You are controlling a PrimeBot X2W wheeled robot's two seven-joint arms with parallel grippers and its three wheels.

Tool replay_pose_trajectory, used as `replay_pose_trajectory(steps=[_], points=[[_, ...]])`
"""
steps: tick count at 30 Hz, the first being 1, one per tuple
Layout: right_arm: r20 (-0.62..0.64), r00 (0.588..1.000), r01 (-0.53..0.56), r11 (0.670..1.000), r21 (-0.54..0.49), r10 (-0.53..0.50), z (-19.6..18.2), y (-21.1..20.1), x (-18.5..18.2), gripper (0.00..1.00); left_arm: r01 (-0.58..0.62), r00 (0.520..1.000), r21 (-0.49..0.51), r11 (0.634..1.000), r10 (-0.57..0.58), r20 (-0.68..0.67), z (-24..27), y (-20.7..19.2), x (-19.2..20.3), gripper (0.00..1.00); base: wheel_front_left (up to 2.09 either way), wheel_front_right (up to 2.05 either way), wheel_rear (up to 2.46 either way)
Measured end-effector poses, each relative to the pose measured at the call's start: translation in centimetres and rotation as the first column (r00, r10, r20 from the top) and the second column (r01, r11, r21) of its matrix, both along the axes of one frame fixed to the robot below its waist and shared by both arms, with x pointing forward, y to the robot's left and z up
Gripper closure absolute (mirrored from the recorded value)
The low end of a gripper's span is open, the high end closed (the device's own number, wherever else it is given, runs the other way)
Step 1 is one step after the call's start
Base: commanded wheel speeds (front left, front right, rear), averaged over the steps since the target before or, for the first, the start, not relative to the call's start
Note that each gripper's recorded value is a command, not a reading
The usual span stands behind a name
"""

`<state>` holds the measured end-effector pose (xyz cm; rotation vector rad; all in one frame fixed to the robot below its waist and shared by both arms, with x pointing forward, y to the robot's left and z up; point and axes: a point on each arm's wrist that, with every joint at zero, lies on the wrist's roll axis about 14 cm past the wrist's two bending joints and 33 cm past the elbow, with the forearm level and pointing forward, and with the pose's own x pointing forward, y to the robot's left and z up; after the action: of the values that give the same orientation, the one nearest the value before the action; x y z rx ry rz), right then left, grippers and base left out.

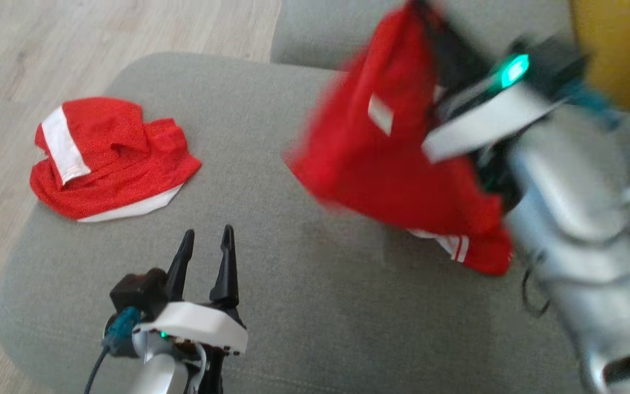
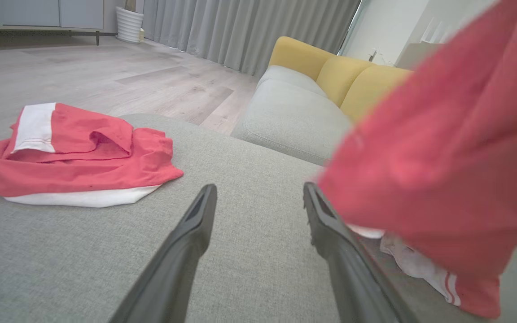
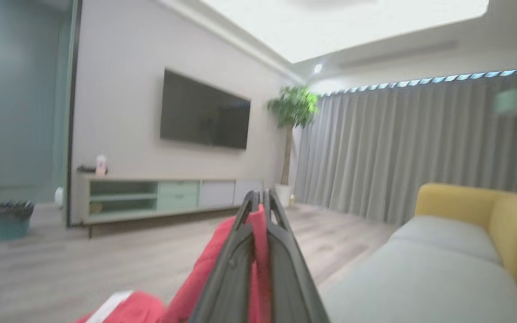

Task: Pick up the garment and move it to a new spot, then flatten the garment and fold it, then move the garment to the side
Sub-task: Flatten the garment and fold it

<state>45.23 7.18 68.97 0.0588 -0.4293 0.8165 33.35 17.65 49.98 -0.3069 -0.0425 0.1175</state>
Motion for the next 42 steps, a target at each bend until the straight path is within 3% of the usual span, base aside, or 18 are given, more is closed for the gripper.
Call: replay_pose_trajectory(steps=[4,9,12,14,16,17,18,20,21,23,27,28,33,36,39,42], points=[[0.086,0.986,0.122,0.973,0.194,-0.141,7.4,-6.2,2.0,1.0,0.0,1.0,-0.017,1.0,0.0,0.005,0.0,-0.1,-0.4,0.0,0.0,0.0,0.0],[0.054,0.934,0.328,0.909,0.256,-0.352,8.2,-16.0,4.6,1.0,0.021,1.0,-0.027,0.999,-0.021,0.011,0.2,-0.7,0.0,0.0,0.0,0.0,0.0],[-0.062,0.89,0.453,0.864,0.218,-0.451,4.9,-21.4,5.8,1.0,0.035,0.999,-0.028,0.999,-0.035,0.014,0.3,-1.2,0.3,0.0,0.0,0.0,0.0],[-0.196,0.837,0.533,0.842,0.082,-0.51,-0.7,-24.2,6.5,1.0,0.047,0.999,-0.029,0.998,-0.046,0.012,0.3,-1.5,0.7,0.0,0.0,0.0,0.0],[-0.332,0.743,0.585,0.805,-0.099,-0.581,-8.0,-27.2,5.9,1.0,0.061,0.998,-0.029,0.998,-0.061,0.002,0.0,-2.0,1.0,0.0,0.0,0.0,0.0],[-0.375,0.683,0.6,0.775,-0.201,-0.626,-11.8,-28.9,5.0,0.58,0.068,0.998,-0.029,0.997,-0.068,-0.003,-0.2,-2.2,1.1,0.0,0.0,0.0,0.0],[-0.404,0.614,0.611,0.732,-0.302,-0.679,-15.2,-31.0,3.8,0.0,0.075,0.997,-0.03,0.997,-0.075,-0.008,-0.3,-2.4,1.3,0.0,0.0,0.0,0.0],[-0.453,0.477,0.633,0.652,-0.417,-0.753,-20.0,-34.9,1.3,0.0,0.086,0.996,-0.03,0.996,-0.086,-0.017,-0.6,-2.8,1.6,0.0,0.0,0.0,0.0],[-0.471,0.43,0.642,0.628,-0.44,-0.77,-21.3,-36.1,0.3,0.0,0.092,0.996,-0.03,0.995,-0.092,-0.021,-0.7,-3.0,1.8,0.0,0.0,0.0,0.0],[-0.476,0.389,0.652,0.601,-0.463,-0.789,-22.5,-36.8,-0.6,0.0,0.108,0.994,-0.031,0.994,-0.109,-0.024,-0.8,-3.5,2.2,0.0,0.0,0.0,0.0],[-0.456,0.408,0.663,0.6,-0.448,-0.791,-22.3,-35.6,-0.6,0.0,0.13,0.991,-0.031,0.991,-0.131,-0.033,-1.1,-4.2,2.8,0.0,0.0,0.0,0.0],[-0.451,0.429,0.672,0.61,-0.42,-0.783,-21.7,-34.9,-0.4,0.0,0.137,0.99,-0.031,0.99,-0.138,-0.034,-1.1,-4.4,2.9,0.0,0.0,0.0,0.0],[-0.351,0.611,0.67,0.7,-0.249,-0.71,-16.3,-29.8,0.8,0.0,0.168,0.986,-0.029,0.985,-0.169,-0.015,-0.5,-5.3,3.8,0.0,0.0,0.0,0.0],[-0.307,0.694,0.633,0.755,-0.172,-0.652,-13.8,-27.0,0.2,0.0,0.184,0.983,-0.028,0.983,-0.184,0.002,0.0,-5.8,4.0,0.0,0.0,0.0,0.0],[-0.33,0.727,0.586,0.795,-0.159,-0.602,-14.7,-24.9,-1.6,0.0,0.203,0.979,-0.026,0.979,-0.203,0.012,0.3,-6.4,4.1,0.0,0.0,0.0,0.0],[-0.387,0.729,0.549,0.82,-0.162,-0.565,-16.9,-23.3,-3.7,0.0,0.24,0.971,-0.023,0.971,-0.239,0.012,0.3,-7.5,4.0,0.0,0.0,0.0,0.0]])
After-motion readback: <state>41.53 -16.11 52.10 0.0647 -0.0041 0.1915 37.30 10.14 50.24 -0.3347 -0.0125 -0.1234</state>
